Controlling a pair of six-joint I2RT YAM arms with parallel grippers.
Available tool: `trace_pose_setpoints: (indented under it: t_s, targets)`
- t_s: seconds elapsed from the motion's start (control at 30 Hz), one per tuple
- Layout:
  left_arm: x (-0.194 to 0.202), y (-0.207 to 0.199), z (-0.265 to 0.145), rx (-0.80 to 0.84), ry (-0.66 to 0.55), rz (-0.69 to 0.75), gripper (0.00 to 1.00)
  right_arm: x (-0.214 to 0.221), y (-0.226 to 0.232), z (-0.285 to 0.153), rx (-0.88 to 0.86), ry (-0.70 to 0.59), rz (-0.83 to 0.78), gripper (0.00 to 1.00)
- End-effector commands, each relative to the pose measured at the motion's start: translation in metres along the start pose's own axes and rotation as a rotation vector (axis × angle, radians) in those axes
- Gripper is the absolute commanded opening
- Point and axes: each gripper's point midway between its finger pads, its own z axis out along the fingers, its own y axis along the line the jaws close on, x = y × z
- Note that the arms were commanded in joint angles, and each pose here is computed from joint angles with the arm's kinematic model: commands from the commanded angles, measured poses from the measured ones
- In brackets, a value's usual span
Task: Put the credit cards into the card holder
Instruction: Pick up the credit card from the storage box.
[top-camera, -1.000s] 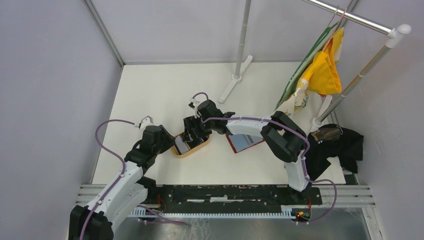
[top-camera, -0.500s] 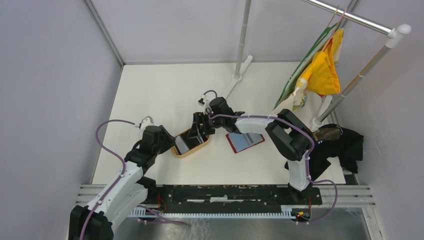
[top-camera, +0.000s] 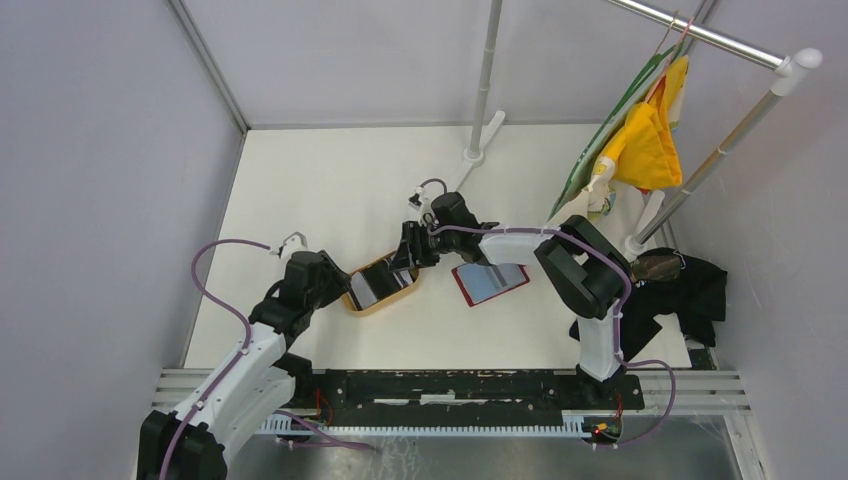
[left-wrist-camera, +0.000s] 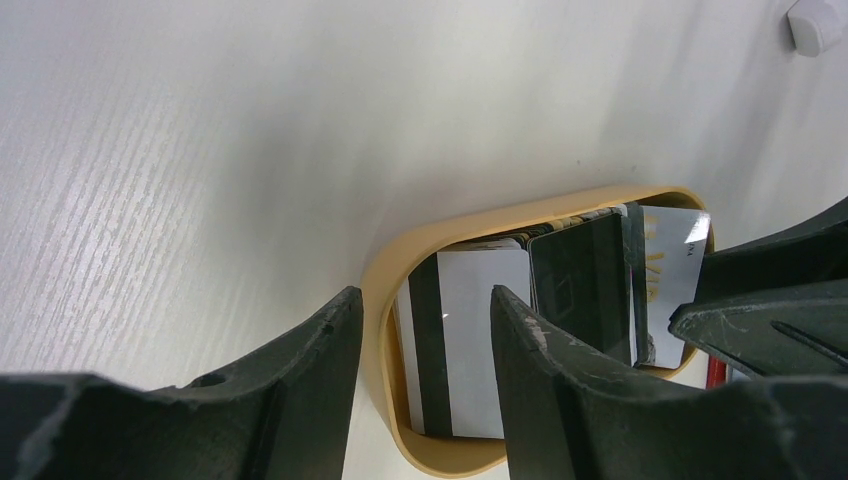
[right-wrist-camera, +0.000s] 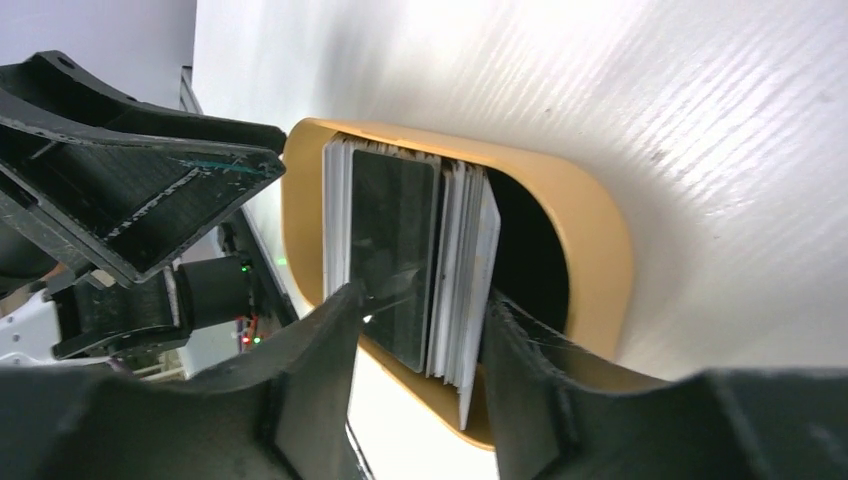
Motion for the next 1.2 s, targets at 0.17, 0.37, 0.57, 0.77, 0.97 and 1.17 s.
trace_pose_setpoints:
  t_s: [0.17,0.37,0.57,0.77,0.97,1.17]
  targets:
    - [-0.012,-0.013,-0.002,0.047,-0.035,-0.018,0.56,-0.026,-0.006,-0.012,0.105,-0.083,-0.112,0.30]
    - [-0.013,-0.015,-0.004,0.055,-0.038,-0.017,0.56,-0.035,-0.020,-0.019,0.186,-0.113,-0.154,0.10]
    - [-0.019,-0.020,-0.010,0.079,-0.060,-0.022,0.57,-0.054,-0.014,-0.036,0.212,-0.170,-0.220,0.04]
    - [-0.030,-0.028,-0.021,0.121,-0.098,-0.026,0.60,-0.065,-0.001,-0.050,0.198,-0.208,-0.276,0.01]
    - [-0.038,-0.062,-0.040,0.321,-0.124,0.016,0.78,-0.074,0.031,-0.075,0.042,-0.228,-0.393,0.00]
    - [-0.036,-0.135,-0.084,0.808,-0.139,0.074,0.91,-0.061,0.079,-0.121,-0.337,-0.254,-0.533,0.00]
